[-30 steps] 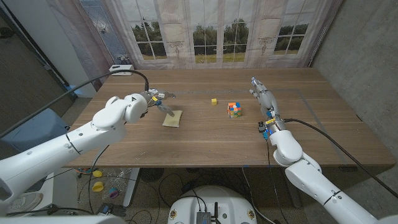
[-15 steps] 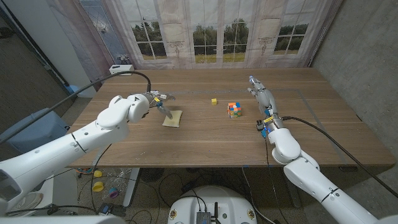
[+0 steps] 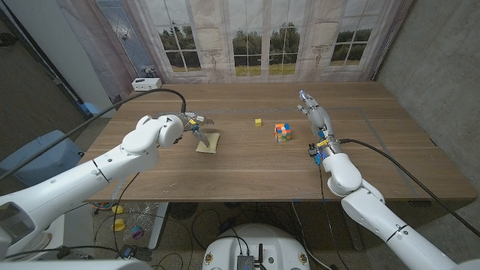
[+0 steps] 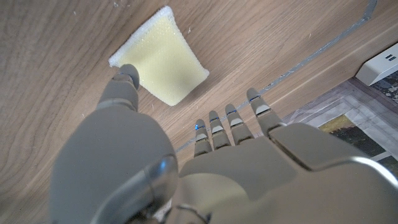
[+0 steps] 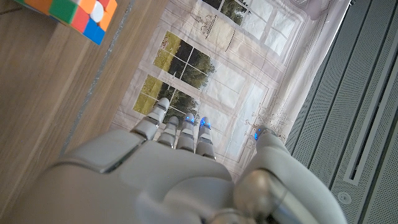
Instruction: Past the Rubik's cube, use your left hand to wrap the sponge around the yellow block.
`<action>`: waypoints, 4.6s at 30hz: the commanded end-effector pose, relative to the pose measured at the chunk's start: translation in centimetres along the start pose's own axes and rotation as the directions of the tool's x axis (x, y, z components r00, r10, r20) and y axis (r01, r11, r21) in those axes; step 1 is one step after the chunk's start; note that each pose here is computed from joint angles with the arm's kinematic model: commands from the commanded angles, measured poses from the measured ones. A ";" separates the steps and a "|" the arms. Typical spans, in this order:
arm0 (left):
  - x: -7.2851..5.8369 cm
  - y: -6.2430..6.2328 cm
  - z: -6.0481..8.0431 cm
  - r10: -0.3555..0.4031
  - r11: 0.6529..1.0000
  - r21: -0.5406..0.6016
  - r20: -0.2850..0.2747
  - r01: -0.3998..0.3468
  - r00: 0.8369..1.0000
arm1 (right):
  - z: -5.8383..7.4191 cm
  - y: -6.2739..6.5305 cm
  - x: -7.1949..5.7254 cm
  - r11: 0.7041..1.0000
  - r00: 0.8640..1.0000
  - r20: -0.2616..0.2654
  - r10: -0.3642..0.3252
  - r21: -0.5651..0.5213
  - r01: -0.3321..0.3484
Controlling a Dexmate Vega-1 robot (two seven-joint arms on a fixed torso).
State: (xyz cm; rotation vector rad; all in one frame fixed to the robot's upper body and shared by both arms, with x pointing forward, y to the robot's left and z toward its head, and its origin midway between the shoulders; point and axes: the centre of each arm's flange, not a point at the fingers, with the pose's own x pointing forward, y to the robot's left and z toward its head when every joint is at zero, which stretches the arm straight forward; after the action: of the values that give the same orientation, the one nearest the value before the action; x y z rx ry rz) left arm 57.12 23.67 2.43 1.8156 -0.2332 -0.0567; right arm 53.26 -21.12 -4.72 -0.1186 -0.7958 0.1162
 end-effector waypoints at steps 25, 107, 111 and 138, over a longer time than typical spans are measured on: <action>0.2 -1.9 1.1 -0.023 0.999 0.022 -0.017 0.023 1.000 | 0.7 0.0 -1.8 1.000 1.000 0.018 -0.015 -0.003 0.015; 1.9 0.6 1.2 0.420 0.904 0.103 -0.048 -0.414 0.906 | 2.6 0.5 -1.1 0.994 0.999 0.034 -0.014 -0.109 0.018; 2.5 1.5 1.2 0.430 0.900 0.096 -0.050 -0.424 0.901 | 3.1 0.5 -1.1 0.992 0.999 0.041 -0.002 -0.127 0.007; 5.1 5.6 3.6 0.470 0.879 0.099 -0.005 -0.467 0.883 | 4.3 -1.1 -0.3 0.981 0.999 0.031 0.037 -0.190 -0.030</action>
State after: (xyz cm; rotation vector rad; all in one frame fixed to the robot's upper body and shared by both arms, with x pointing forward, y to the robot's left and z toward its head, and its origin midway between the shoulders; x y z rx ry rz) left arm 60.32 19.35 6.09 1.8026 -0.6348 0.3232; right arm 50.01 -21.43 -2.62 -0.2846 -0.8333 0.0635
